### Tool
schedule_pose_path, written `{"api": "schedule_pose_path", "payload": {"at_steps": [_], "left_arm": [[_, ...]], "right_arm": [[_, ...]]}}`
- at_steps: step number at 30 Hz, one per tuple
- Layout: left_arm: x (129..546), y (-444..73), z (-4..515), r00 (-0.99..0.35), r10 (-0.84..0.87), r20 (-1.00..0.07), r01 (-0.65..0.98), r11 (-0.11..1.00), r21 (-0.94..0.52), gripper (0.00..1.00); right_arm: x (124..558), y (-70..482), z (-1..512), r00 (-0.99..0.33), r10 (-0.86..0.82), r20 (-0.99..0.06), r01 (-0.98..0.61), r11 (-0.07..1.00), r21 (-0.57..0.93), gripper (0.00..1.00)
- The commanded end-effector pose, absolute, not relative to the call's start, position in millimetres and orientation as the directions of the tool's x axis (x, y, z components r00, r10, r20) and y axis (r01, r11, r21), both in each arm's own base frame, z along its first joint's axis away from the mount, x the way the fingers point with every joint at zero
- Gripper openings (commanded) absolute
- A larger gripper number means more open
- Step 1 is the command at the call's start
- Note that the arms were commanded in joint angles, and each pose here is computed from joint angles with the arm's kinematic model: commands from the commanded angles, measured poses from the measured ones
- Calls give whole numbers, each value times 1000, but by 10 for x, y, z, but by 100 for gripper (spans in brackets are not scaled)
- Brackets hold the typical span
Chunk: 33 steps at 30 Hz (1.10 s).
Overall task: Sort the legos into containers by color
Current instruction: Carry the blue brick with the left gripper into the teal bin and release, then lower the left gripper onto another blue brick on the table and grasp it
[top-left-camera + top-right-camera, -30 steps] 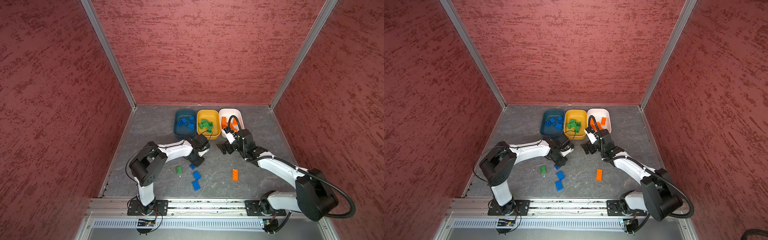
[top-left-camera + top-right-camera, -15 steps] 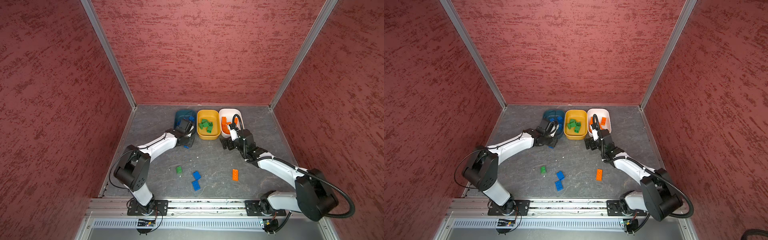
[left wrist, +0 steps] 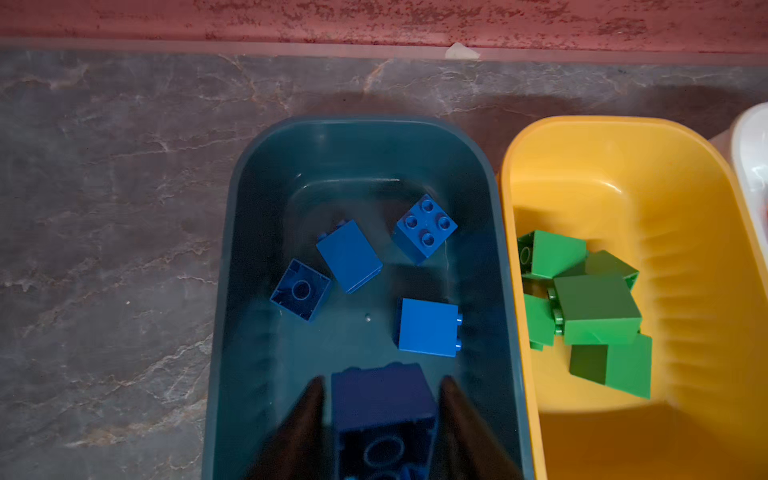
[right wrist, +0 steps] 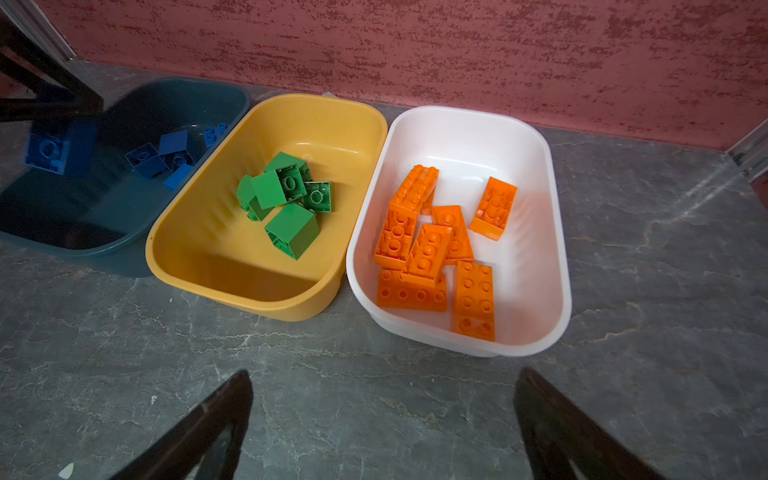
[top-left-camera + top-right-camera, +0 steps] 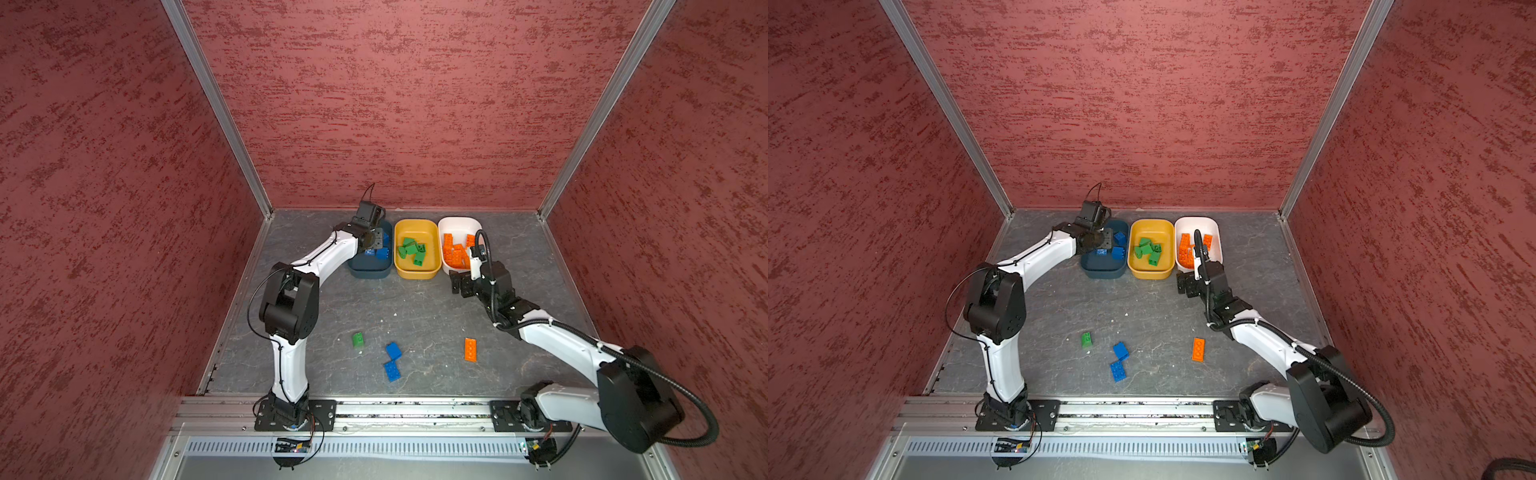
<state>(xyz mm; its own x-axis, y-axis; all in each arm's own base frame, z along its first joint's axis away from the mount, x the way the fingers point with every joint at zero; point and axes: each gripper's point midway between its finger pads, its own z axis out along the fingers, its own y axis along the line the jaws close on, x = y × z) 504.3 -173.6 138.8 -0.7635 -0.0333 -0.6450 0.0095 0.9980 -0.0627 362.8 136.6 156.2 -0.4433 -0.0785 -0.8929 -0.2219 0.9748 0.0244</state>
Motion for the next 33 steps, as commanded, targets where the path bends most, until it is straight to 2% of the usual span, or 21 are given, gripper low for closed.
{"api": "schedule_pose_path", "payload": {"at_steps": [1,5,9,18,22,27,33], "left_arm": [[4981,-1728,1463,-771,0,-636,5,1000,-5,74],[4861,-1774,1645,-740,61,-669,55,998,31,93],[4596,-1856,1693,-736,109,-668,131,991,19,99],[3457,-2094,1483,-723,398,-564,375,913,164,100],[2818,-2273,1402,-704,503,-501,539,838,84,100],[2164,-2406,1256,-674,608,-419,664,748,18,100],[1803,-2511,960,-666,669,-330,707,707,7,98]], "right_arm": [[3623,1334,1695,-384,-72,-920,-220,975,15,99],[3570,1395,1691,-368,-79,-926,-267,963,24,99],[3523,1501,1706,-350,-83,-933,-332,943,40,99],[3384,1744,1657,-327,-99,-940,-478,875,75,99],[3404,1735,1630,-334,-77,-940,-463,882,92,99],[3458,1719,1639,-332,-38,-942,-434,893,117,99],[3535,1708,1642,-333,-20,-943,-409,904,125,99]]}}
